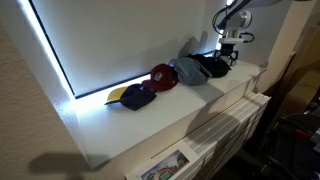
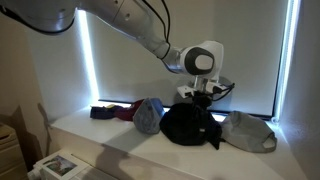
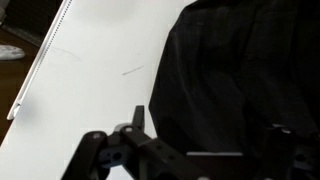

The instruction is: Move the black cloth on the window sill to the right

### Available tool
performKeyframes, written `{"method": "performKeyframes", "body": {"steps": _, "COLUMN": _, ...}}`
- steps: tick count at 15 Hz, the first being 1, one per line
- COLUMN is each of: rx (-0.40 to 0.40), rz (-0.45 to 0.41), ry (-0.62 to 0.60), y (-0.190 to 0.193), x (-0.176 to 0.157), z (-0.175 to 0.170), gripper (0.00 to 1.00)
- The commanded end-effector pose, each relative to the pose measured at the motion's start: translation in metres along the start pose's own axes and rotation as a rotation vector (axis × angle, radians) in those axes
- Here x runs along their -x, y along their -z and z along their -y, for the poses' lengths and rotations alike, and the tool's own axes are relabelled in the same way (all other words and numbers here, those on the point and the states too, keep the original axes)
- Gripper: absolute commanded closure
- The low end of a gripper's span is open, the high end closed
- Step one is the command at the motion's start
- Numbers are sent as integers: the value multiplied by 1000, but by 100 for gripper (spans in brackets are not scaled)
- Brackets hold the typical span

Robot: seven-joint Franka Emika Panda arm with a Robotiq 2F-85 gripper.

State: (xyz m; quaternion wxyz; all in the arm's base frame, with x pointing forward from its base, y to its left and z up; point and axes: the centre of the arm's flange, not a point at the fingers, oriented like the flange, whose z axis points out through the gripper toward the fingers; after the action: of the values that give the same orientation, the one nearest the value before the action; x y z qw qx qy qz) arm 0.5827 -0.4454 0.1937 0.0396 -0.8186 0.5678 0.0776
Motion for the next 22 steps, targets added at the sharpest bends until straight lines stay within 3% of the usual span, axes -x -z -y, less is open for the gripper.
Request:
{"method": "performKeyframes", "body": {"steps": 1, "rx": 21, "rz": 36, "ry": -6, "y": -10, "x": -15, "z": 5, "gripper": 34}}
{"method": "performKeyframes", "body": {"steps": 6, "rx": 38, "rz": -12, "ry": -13, "y": 7, "x": -14, "z": 8, "gripper": 70}}
{"method": "performKeyframes", "body": {"steps": 10, "rx": 62, "rz": -162, "ry": 15, "y": 61, "x": 5, "z": 25, "gripper": 98}}
{"method": "performKeyframes", "body": {"steps": 11, "rx": 65, "rz": -203, "ry": 30, "y": 76, "x": 12, "z": 33, "gripper": 100}}
{"method": "performKeyframes", "body": {"steps": 15, "rx": 86, "rz": -339, "ry": 91, "y": 125, "x": 42, "z": 62, "gripper": 100}}
{"method": "performKeyframes", "body": {"steps": 18, "rx": 66, "rz": -388, "ry": 112, "y": 148, "x": 58, "z": 69, "gripper": 100}}
{"method": "performKeyframes", "body": {"steps": 19, "rx": 51, "rz": -394, "ry": 97, "y": 153, "x": 61, "z": 69, "gripper": 74}}
{"method": "performKeyframes", "body": {"steps": 20, "rx": 62, "rz": -375, "ry": 114, "y": 149, "x": 45, "z": 85, "gripper": 72}}
{"method": "performKeyframes", "body": {"steps": 21, "rx": 58, "rz": -379, "ry": 113, "y": 152, "x": 46, "z": 86, "gripper": 92}}
{"method": "performKeyframes", "body": {"steps": 22, "rx": 58, "rz": -379, "ry": 114, "y": 152, "x": 46, "z": 87, "gripper": 59}}
